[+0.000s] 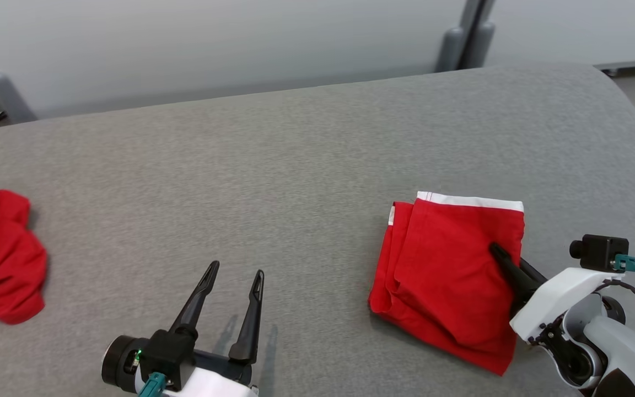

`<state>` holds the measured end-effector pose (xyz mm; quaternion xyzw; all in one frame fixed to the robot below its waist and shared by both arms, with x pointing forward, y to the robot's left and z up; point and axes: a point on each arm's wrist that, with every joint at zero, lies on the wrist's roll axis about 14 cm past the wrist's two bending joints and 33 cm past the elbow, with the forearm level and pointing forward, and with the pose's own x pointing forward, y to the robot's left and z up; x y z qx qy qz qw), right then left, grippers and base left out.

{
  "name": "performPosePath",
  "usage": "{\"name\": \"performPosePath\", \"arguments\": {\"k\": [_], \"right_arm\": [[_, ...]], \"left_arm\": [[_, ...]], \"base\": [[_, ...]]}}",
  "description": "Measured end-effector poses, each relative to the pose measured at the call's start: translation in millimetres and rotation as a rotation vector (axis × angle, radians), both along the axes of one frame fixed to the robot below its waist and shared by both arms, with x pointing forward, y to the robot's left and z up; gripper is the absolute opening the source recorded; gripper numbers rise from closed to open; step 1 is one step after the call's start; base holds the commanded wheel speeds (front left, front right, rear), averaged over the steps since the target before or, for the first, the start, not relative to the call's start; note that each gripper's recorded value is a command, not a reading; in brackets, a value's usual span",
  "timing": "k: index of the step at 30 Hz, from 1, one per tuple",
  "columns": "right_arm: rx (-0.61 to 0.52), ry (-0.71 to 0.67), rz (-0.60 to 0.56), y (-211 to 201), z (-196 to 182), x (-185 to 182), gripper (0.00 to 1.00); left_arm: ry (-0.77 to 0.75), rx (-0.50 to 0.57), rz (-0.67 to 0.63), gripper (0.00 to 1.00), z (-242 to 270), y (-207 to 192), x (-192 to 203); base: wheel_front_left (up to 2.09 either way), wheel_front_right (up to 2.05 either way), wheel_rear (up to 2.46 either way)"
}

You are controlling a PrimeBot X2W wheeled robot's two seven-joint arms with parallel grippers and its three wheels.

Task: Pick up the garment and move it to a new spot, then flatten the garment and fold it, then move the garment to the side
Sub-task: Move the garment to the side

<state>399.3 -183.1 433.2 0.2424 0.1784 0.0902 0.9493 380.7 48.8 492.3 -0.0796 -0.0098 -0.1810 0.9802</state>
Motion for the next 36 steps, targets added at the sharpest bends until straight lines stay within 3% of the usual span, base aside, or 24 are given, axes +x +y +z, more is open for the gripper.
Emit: {"name": "performPosePath", "arguments": {"k": [14,26,36], "right_arm": [[-0.041,0.018,-0.103,-40.3,-3.7,-11.7,0.0],[-0.136,-0.143,-0.118,-59.6,47.8,88.9,0.0],[-0.168,-0.191,-0.135,-66.5,58.6,167.4,0.0]], "left_arm": [[0.001,-0.001,-0.149,1.0,-7.3,-46.4,14.1],[-0.004,0.018,-0.146,1.0,-20.2,-37.7,39.8],[0.0,0.019,-0.109,1.0,-32.2,-22.2,65.4]], "base": [[0.0,0.0,0.0],[0.0,0.0,0.0],[0.0,0.0,0.0]]}}
